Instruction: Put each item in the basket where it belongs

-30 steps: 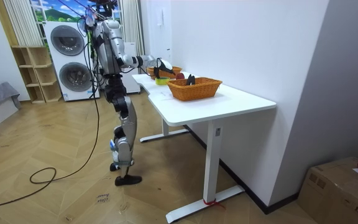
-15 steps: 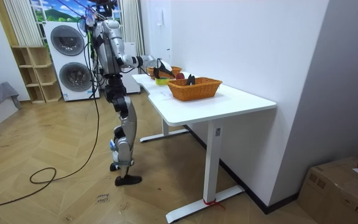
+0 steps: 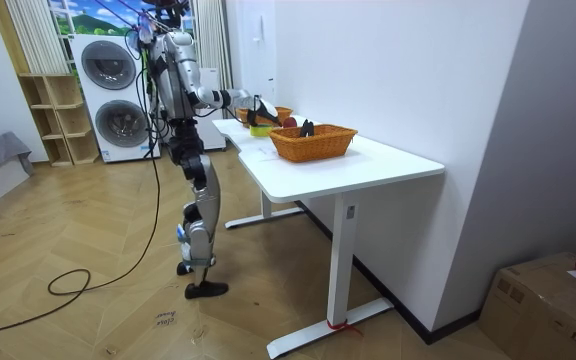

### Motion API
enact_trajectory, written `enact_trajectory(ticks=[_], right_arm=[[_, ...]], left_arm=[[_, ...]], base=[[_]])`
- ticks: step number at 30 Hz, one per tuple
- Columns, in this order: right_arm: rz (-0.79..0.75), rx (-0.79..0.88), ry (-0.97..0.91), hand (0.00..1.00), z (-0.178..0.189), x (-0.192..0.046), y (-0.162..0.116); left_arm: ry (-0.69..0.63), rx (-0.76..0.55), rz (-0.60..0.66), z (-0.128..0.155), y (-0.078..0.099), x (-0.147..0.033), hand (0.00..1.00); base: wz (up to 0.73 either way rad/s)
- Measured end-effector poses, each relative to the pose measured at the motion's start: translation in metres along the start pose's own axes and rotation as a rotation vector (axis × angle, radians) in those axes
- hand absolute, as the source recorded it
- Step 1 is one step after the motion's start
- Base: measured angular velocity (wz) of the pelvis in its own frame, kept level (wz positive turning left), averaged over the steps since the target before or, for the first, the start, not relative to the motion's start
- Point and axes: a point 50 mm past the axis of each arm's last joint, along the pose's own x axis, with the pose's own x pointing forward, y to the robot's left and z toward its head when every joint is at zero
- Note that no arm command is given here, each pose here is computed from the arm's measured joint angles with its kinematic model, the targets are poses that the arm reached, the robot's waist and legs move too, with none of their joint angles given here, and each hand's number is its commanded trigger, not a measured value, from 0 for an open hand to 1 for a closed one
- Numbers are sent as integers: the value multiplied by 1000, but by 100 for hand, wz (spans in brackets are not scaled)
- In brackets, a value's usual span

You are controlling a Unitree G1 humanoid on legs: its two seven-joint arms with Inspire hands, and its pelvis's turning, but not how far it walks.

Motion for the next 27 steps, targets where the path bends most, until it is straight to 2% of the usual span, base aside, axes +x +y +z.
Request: enact_trajectory(ticks=[1, 27], right_arm=[[5, 2, 2, 100, 0, 0, 0], [20, 23, 70, 100, -13, 9, 2]], left_arm=[[2, -9, 3, 0, 1, 0, 0], [9, -52, 18, 0, 1, 0, 0]], base=[[0], [1]])
